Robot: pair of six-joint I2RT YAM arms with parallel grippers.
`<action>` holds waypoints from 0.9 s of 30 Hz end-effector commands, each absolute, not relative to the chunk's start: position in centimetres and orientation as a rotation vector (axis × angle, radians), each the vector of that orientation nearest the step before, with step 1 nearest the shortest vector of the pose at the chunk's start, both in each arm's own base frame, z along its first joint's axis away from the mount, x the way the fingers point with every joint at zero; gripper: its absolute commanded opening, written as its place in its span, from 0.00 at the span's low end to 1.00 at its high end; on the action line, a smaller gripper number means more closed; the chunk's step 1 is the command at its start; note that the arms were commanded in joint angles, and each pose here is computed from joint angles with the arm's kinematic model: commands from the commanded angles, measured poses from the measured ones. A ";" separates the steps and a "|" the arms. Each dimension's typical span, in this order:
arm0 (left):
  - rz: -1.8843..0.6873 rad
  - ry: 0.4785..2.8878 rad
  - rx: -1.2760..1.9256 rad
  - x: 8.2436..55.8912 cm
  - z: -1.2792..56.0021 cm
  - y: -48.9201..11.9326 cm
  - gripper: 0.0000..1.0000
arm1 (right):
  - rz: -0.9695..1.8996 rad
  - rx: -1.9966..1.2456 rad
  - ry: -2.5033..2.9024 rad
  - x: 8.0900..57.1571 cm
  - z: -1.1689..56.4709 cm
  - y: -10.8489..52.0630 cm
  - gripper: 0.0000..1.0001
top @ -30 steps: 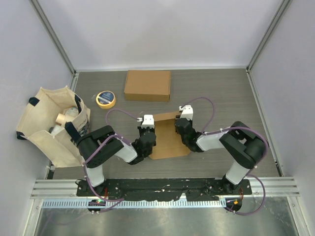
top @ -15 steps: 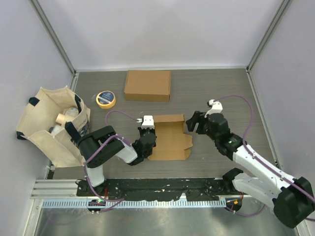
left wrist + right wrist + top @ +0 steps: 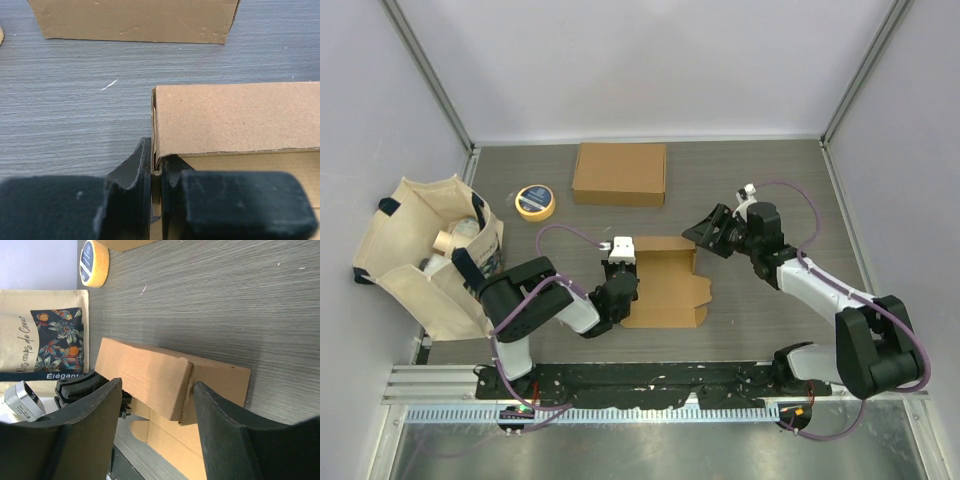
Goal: Fold the paper box
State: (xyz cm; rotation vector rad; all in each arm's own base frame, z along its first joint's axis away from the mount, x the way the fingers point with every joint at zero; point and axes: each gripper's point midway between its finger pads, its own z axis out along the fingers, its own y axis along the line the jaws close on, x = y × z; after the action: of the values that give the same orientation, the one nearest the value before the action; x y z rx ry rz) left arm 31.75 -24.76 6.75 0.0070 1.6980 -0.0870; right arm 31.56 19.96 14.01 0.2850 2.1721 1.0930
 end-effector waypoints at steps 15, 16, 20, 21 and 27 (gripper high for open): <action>-0.111 1.685 -0.023 31.5 6.6 -24.6 0.00 | 1.064 0.166 2.166 29.4 7.9 19.4 0.24; -0.114 1.687 -0.022 31.4 6.5 -24.6 0.00 | 1.055 0.170 2.161 29.5 8.1 19.3 0.23; -0.130 1.691 -0.020 31.3 6.9 -24.7 0.00 | 0.962 0.129 2.166 29.8 9.9 18.4 0.44; -0.121 1.704 -0.009 31.2 6.7 -24.6 0.05 | 0.902 0.148 2.179 29.9 10.0 17.6 0.50; -0.206 1.768 -0.037 29.4 8.0 -23.7 0.65 | 0.446 0.335 2.363 27.9 9.9 11.0 0.68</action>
State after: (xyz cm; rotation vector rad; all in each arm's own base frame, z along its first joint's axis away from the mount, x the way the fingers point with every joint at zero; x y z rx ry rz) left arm 30.51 -24.30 5.81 0.0331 1.7536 -0.1209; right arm 29.38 16.28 10.72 0.2266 2.2220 0.8239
